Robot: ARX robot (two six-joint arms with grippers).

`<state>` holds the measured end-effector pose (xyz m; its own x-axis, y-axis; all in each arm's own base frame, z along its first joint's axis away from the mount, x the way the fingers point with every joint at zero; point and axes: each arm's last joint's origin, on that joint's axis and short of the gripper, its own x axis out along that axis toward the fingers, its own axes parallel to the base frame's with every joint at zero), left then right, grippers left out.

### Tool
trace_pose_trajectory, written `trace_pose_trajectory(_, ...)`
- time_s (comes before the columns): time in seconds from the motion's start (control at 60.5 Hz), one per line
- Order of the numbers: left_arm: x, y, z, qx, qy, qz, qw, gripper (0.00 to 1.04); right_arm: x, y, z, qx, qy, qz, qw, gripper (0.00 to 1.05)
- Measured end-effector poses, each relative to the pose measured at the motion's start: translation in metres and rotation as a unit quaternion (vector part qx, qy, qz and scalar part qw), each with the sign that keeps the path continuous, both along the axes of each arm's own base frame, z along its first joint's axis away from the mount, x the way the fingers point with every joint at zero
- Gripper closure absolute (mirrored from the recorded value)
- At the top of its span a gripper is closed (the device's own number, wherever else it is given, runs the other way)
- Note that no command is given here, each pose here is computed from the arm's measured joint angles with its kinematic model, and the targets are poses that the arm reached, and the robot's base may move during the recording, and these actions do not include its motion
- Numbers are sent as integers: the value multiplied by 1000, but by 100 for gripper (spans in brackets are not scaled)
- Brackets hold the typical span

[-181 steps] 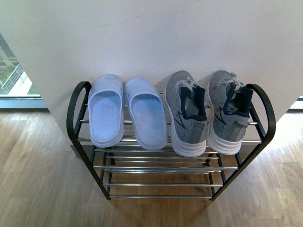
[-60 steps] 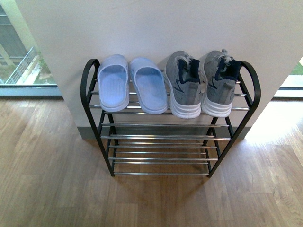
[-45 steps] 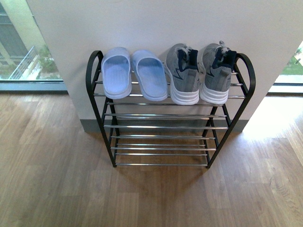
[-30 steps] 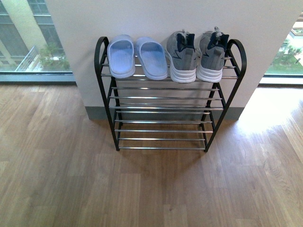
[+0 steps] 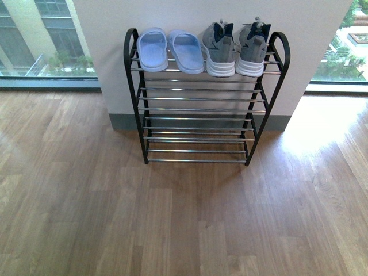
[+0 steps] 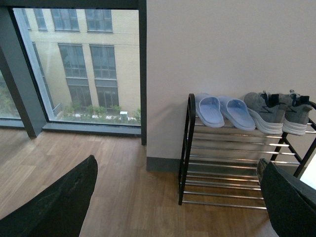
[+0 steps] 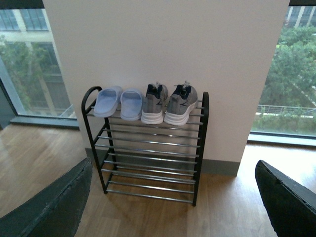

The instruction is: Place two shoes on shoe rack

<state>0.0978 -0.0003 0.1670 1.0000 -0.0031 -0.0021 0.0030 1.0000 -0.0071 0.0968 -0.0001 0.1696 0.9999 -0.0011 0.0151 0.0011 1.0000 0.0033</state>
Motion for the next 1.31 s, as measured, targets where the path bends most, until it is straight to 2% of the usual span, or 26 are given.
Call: trace_pose_trajectory(1.306,0,0,0,0,0,0,1000,9,0,0,0,0,0,0,1000,9)
